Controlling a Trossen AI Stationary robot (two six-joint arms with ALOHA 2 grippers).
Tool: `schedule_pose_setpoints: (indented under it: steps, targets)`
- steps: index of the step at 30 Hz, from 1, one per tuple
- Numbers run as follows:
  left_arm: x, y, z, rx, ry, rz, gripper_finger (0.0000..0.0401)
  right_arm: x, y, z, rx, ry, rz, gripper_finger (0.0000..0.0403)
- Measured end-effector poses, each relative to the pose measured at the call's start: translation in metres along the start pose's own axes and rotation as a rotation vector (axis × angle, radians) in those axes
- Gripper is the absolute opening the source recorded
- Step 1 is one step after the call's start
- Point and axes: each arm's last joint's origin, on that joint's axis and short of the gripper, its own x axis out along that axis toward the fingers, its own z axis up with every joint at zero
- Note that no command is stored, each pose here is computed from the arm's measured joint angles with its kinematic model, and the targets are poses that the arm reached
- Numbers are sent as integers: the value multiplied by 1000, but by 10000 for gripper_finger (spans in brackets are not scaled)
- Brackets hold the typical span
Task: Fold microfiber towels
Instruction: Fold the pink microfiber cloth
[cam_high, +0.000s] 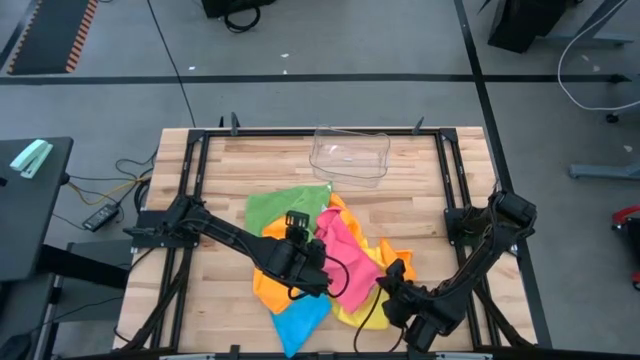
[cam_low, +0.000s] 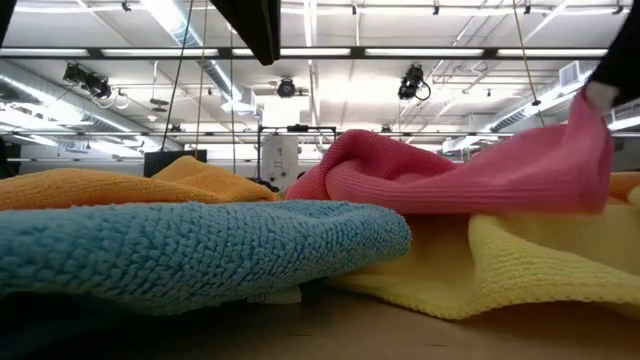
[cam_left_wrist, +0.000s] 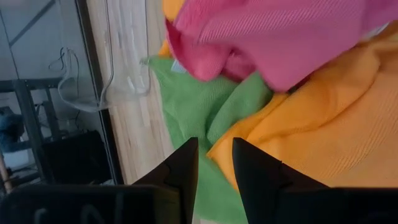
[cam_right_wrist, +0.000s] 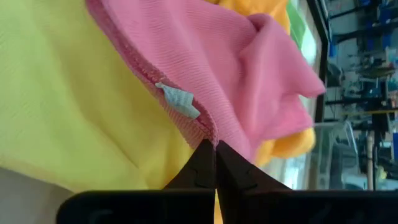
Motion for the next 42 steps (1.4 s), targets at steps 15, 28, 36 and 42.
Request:
schedule_pose_setpoints:
  steps: [15, 28, 36, 42]
  targets:
    - [-26, -31, 26, 112, -334, -75, 137, -71, -120, 8, 353, -47, 129, 1]
    - [-49, -44, 40, 26, -539, 79, 136, -82, -203, 0, 729, -186, 215, 2]
    - [-54, -45, 44, 84, -585, 95, 145, -84, -224, 6, 767, -232, 249, 3]
    - [-68, -52, 50, 142, -691, 122, 133, -110, -253, 16, 797, -352, 237, 3]
